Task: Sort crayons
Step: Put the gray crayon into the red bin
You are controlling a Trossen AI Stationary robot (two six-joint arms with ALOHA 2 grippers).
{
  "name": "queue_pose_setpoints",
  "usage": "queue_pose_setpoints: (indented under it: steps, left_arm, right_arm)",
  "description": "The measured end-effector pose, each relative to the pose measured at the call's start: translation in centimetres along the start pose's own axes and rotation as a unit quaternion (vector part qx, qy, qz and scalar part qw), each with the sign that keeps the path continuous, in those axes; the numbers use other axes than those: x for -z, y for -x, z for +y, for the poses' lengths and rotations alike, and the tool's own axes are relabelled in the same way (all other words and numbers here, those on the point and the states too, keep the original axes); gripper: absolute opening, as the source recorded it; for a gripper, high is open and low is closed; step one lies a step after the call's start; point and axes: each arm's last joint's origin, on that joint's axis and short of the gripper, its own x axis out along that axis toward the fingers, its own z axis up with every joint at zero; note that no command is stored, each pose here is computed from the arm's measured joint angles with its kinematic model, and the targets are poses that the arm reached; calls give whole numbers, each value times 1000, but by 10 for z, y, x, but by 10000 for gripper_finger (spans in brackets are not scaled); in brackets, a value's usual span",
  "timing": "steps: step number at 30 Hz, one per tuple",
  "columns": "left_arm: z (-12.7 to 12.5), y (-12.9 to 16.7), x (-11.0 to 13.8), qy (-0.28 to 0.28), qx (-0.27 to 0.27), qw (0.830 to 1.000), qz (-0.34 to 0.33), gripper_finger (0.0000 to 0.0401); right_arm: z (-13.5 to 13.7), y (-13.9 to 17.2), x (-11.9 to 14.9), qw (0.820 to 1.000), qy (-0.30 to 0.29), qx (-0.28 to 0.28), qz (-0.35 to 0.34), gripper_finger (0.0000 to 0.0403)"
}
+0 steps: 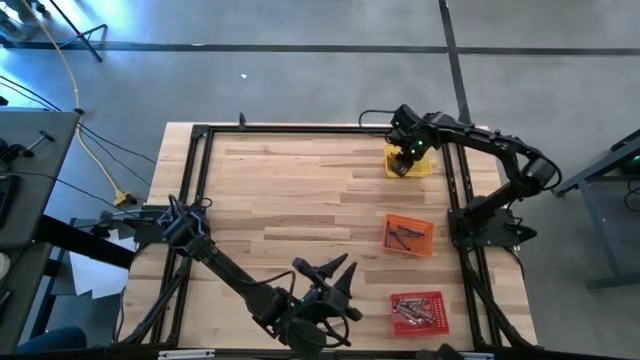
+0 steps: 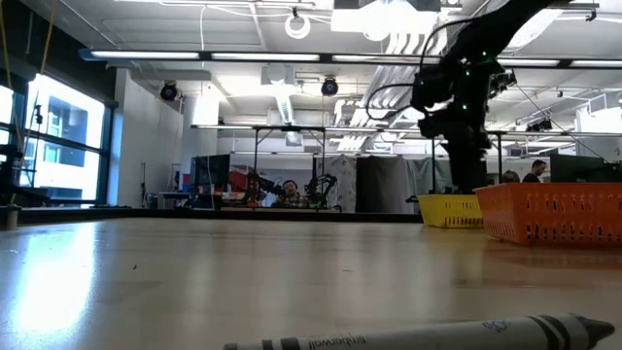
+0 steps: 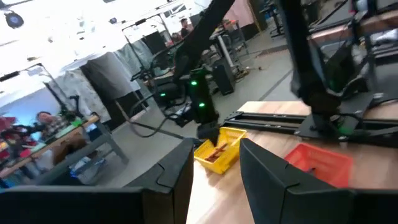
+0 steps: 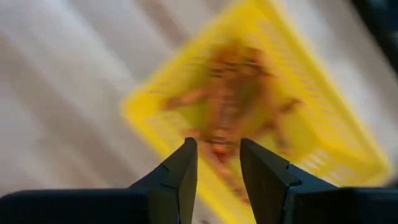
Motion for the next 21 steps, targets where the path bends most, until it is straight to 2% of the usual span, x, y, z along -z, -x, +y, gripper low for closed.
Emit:
queue_pose_setpoints:
  steps: [3, 7, 12, 16, 21]
  left_arm:
    - [-2, 6, 0, 20, 30, 999, -7, 115]
    - [-6, 13, -1, 52, 103, 993, -17, 115]
    - [-13, 18, 4, 89, 222, 971, -7, 115]
    - [-16, 23, 18, 126, 289, 947, 54, 115]
    - [-16, 29, 39, 158, 326, 918, 158, 115]
  right_arm:
    - [19, 2, -2, 999, 32, -44, -5, 114]
    - [54, 4, -1, 990, 85, -111, -6, 114]
    - [102, 8, 9, 978, 155, -141, 4, 114]
    - [137, 18, 23, 968, 200, -150, 1, 114]
    - [162, 43, 48, 968, 208, -138, -24, 114]
